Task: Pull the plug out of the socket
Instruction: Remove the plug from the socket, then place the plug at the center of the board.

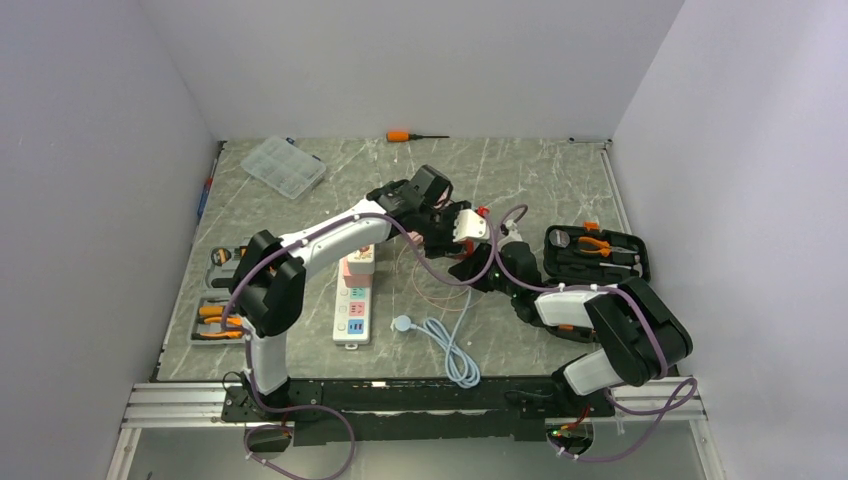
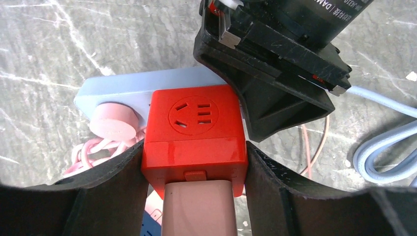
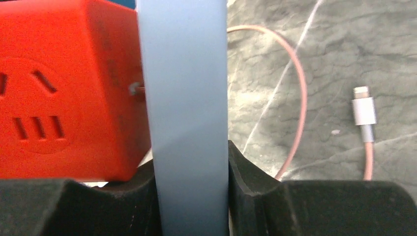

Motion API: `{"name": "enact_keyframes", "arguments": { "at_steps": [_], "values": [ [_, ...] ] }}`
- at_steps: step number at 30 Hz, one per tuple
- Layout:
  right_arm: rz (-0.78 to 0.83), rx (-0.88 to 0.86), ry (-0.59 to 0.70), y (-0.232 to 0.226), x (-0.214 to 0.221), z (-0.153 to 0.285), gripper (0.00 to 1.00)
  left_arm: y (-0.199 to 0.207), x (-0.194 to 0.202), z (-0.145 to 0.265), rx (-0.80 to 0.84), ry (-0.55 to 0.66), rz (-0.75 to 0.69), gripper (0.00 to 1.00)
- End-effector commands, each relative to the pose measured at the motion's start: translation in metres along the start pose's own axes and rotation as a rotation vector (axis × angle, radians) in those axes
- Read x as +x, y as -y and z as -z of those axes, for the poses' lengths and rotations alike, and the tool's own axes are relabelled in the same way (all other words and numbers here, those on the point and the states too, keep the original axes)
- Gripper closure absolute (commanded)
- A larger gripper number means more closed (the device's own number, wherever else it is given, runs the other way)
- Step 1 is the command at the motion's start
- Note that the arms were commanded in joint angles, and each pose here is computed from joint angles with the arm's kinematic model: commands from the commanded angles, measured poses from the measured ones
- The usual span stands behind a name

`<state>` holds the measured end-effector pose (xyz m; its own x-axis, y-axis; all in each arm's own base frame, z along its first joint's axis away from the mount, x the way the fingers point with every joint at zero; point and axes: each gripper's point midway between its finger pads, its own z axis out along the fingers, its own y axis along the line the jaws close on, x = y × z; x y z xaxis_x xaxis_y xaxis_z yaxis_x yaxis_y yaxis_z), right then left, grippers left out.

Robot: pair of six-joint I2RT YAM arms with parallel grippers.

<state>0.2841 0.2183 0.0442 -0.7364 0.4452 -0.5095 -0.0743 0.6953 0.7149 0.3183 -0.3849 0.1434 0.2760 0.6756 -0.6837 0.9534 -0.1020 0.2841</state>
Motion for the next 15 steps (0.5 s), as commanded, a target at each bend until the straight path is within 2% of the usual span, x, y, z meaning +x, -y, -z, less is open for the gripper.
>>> {"name": "enact_keyframes", "arguments": {
  "at_steps": [1,7,15],
  "values": [
    [-0.150,0.495,0.067,0.113,0.007,0.023,1.00,-0.003,-0.056,0.067,-0.047,0.098,-0.109,0.99],
    [-0.146,0.478,0.090,0.109,0.001,0.027,1.00,0.025,-0.001,0.074,-0.033,0.014,-0.081,1.00],
    [-0.090,0.344,0.074,0.084,-0.006,0.016,1.00,0.029,-0.004,0.059,-0.014,0.025,-0.060,0.99]
  ]
}}
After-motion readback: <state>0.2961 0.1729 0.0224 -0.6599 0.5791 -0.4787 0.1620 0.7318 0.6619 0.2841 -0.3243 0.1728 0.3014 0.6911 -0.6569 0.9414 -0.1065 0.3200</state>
